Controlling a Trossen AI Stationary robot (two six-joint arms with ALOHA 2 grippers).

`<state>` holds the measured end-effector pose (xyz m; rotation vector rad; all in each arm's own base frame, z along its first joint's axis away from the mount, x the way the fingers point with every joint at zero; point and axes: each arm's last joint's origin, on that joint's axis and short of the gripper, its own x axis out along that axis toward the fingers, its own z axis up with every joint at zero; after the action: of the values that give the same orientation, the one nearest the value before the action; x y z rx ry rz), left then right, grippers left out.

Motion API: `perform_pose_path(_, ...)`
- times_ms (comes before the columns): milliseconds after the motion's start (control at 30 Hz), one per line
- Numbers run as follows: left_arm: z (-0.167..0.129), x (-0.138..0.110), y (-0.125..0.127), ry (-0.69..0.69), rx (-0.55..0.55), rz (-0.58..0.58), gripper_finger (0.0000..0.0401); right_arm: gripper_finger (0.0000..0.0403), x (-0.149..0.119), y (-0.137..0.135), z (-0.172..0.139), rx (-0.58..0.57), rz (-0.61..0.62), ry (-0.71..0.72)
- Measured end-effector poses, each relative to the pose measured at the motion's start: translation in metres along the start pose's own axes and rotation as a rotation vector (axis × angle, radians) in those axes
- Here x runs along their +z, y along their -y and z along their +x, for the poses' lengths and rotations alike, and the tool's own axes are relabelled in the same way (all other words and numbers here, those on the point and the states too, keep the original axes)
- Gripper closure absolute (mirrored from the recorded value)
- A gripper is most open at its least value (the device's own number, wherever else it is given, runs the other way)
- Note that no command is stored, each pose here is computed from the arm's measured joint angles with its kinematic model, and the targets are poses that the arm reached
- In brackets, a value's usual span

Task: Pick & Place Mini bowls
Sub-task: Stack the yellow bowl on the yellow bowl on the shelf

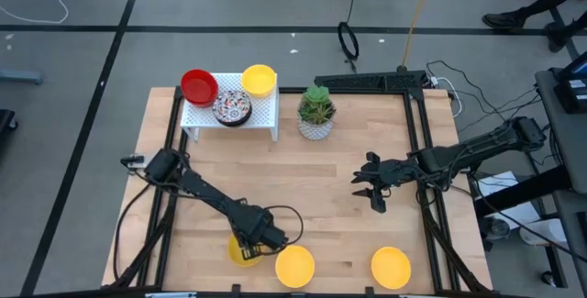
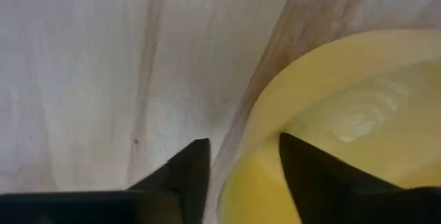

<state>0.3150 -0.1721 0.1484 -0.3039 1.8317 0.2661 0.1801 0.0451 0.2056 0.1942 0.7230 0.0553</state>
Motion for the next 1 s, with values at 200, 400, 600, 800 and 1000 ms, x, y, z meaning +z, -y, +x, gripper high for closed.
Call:
perform_pose_path(200, -0.019, 0.002, -0.012, 0.031, -0.042, -0.016, 0.0359, 0.0234, 0.0, 0.0, 0.0, 0.0, -0.003, 0.0)
perform_pose_path(400, -0.06, -0.002, -0.036, 0.152, -0.103, -0.088, 0.0384, 0.0234, 0.0, 0.0, 0.0, -0.001, -0.003, 0.0)
perform_pose_path(600, -0.114, -0.014, -0.079, 0.389, -0.13, -0.179, 0.0393, 0.0234, 0.0, 0.0, 0.0, -0.001, -0.03, 0.001)
perform_pose_path(800, -0.158, -0.018, -0.138, 0.634, -0.132, -0.37, 0.0381, 0.0234, 0.0, 0.0, 0.0, -0.003, -0.037, 0.001)
perform_pose_path(1000, -0.177, 0.004, -0.188, 0.773, -0.205, -0.378, 0.039, 0.0234, 0.0, 0.0, 0.0, -0.004, -0.037, 0.001)
